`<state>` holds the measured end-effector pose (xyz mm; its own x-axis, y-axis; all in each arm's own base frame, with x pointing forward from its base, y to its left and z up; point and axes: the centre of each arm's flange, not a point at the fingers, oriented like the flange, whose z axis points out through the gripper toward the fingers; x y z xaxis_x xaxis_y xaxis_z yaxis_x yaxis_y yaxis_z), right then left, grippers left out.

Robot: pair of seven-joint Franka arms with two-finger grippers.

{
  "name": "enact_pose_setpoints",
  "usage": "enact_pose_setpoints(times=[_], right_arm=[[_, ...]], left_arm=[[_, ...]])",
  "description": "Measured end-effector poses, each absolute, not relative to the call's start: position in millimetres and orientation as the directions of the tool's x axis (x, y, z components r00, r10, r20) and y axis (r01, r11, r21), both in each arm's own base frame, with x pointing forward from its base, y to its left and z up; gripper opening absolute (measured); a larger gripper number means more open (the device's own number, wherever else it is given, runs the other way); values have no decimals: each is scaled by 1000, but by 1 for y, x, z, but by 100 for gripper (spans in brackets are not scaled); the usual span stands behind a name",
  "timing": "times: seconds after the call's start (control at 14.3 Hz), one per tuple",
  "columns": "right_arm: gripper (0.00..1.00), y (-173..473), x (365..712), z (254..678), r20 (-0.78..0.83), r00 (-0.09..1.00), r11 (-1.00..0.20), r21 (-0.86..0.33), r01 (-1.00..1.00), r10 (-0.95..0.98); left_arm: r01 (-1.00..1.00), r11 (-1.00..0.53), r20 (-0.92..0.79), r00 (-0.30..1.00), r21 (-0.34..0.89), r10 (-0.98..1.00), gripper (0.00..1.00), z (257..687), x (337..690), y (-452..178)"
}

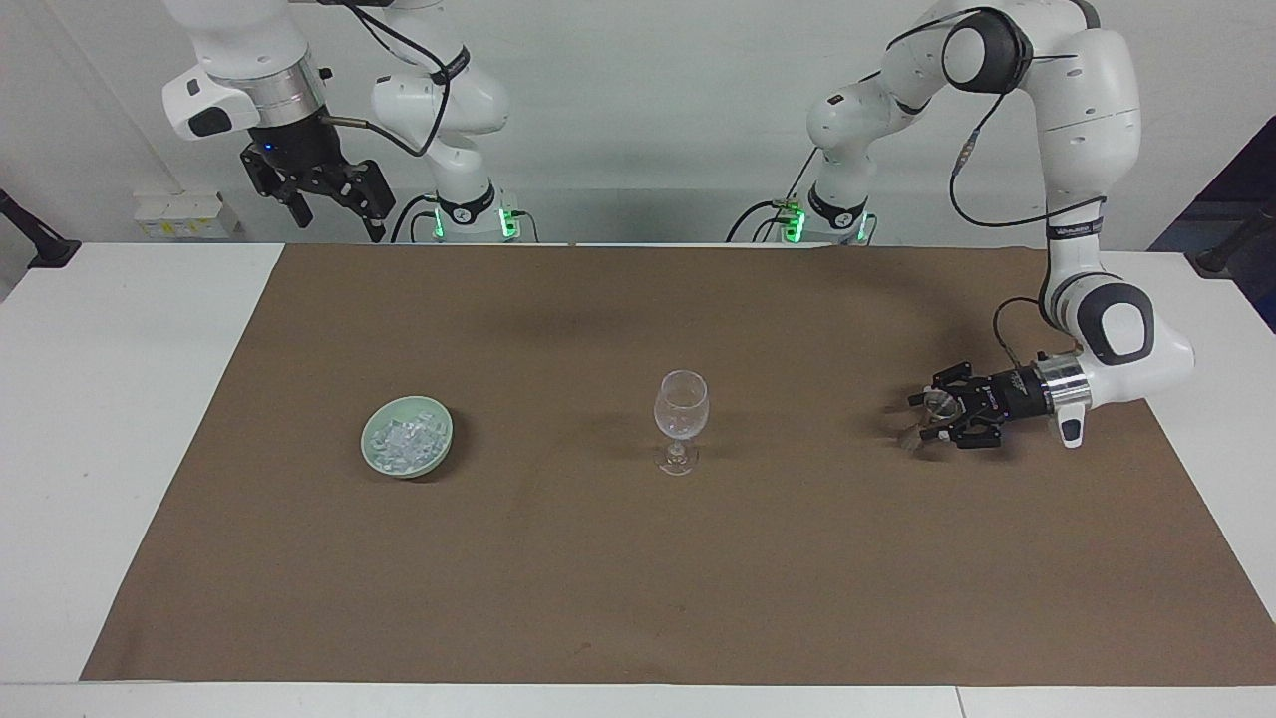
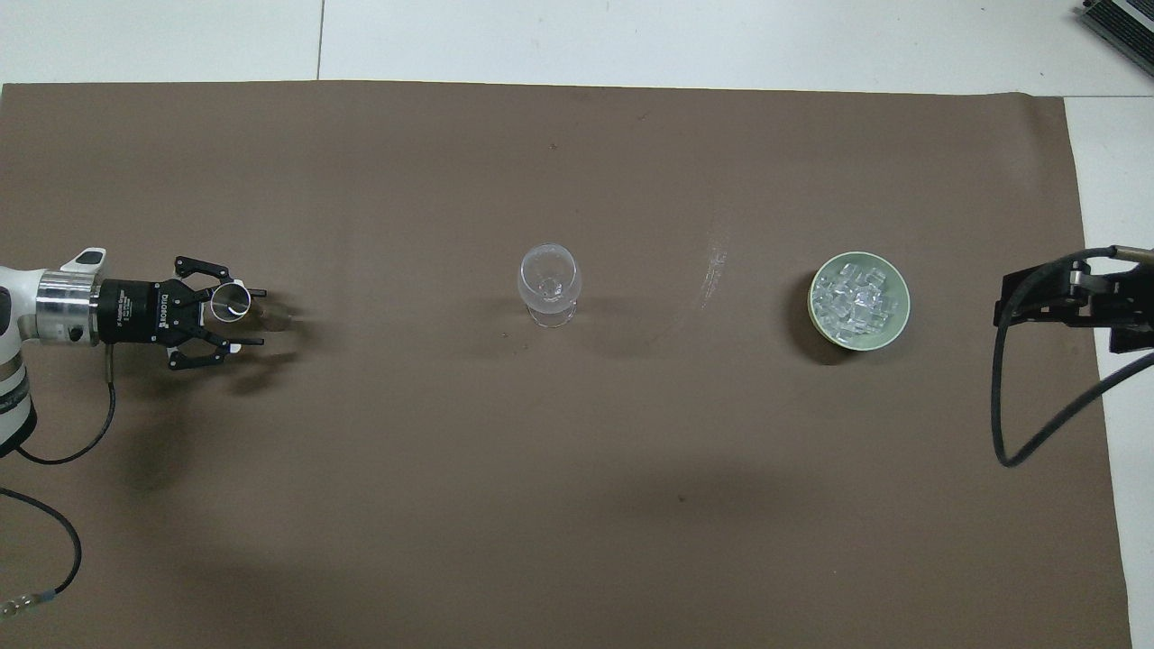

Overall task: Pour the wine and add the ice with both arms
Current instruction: 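Close the left gripper around the small silver metal cup, then lift the metal cup with the left gripper toward the clear cup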

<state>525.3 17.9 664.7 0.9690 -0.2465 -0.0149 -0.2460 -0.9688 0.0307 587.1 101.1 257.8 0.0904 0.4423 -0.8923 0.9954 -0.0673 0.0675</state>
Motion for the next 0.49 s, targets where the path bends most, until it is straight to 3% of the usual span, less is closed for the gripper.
enact_pose_setpoints(times=[0.07, 0.14, 0.28, 0.49], right_arm=[[100, 18, 525, 665, -15, 969, -969, 31, -246, -247], [100, 17, 525, 665, -15, 969, -969, 31, -247, -248], [100, 17, 525, 665, -15, 969, -968, 31, -247, -248], [100, 17, 525, 665, -15, 969, -968, 31, -247, -248]], left_arm=[[995, -67, -892, 90, 67, 442, 61, 258, 587, 101], [995, -67, -893, 90, 68, 442, 51, 258, 587, 101], [995, -66, -893, 91, 68, 442, 49, 258, 587, 101], [995, -66, -893, 91, 69, 441, 36, 258, 587, 101]])
